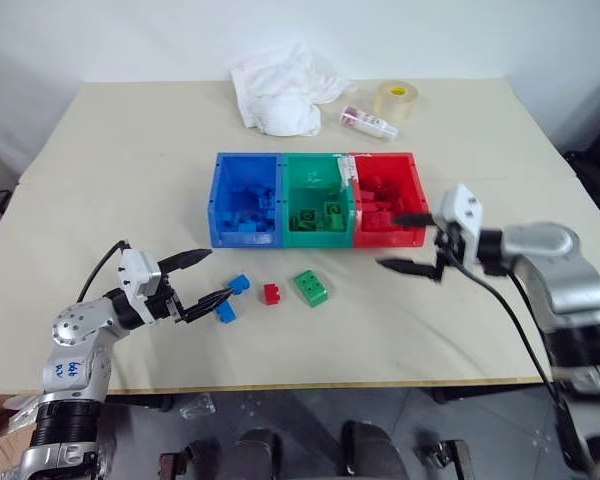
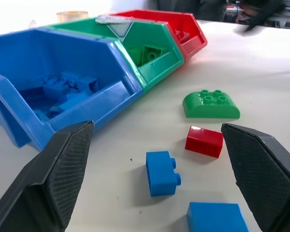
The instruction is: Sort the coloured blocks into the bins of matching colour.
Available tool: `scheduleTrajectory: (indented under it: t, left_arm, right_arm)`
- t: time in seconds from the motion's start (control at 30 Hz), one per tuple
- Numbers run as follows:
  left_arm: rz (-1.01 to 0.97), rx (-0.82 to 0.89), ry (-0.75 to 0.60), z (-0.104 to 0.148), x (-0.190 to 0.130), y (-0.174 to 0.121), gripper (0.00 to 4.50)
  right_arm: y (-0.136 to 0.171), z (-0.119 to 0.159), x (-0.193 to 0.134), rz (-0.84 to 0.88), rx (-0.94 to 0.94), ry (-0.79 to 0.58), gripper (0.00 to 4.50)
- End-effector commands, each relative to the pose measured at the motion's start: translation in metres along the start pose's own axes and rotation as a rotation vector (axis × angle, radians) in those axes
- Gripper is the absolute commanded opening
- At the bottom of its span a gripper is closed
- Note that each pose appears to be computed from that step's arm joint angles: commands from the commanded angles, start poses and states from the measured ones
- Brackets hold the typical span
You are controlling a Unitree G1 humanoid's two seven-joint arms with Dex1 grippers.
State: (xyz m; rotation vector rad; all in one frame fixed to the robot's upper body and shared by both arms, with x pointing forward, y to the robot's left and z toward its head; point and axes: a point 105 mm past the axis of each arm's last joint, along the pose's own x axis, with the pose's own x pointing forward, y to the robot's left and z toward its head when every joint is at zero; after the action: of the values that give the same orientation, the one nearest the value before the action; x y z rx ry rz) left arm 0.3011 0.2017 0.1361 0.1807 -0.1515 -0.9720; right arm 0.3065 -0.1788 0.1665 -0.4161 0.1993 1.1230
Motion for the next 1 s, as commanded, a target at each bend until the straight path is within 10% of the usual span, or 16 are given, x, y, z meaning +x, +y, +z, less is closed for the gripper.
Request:
scheduleTrajectory:
  t: [0.03, 0.4, 1.0]
  left_arm:
    - [-0.004, 0.018, 0.003, 0.001, -0.006, 0.0, 4.5]
    - [-0.02, 0.014, 0.007, -0.001, -0.007, 0.0, 4.5]
    - [0.032, 0.024, 0.013, 0.004, -0.019, -0.007, 4.5]
  right_arm:
    - [0.018, -0.003, -0.029, -0.015, 0.022, 0.033, 4.47]
    - [0.031, -0.014, -0.029, -0.038, 0.064, 0.057, 4.47]
    - [0.037, 0.007, 0.136, 0.001, 0.029, -0.068, 4.47]
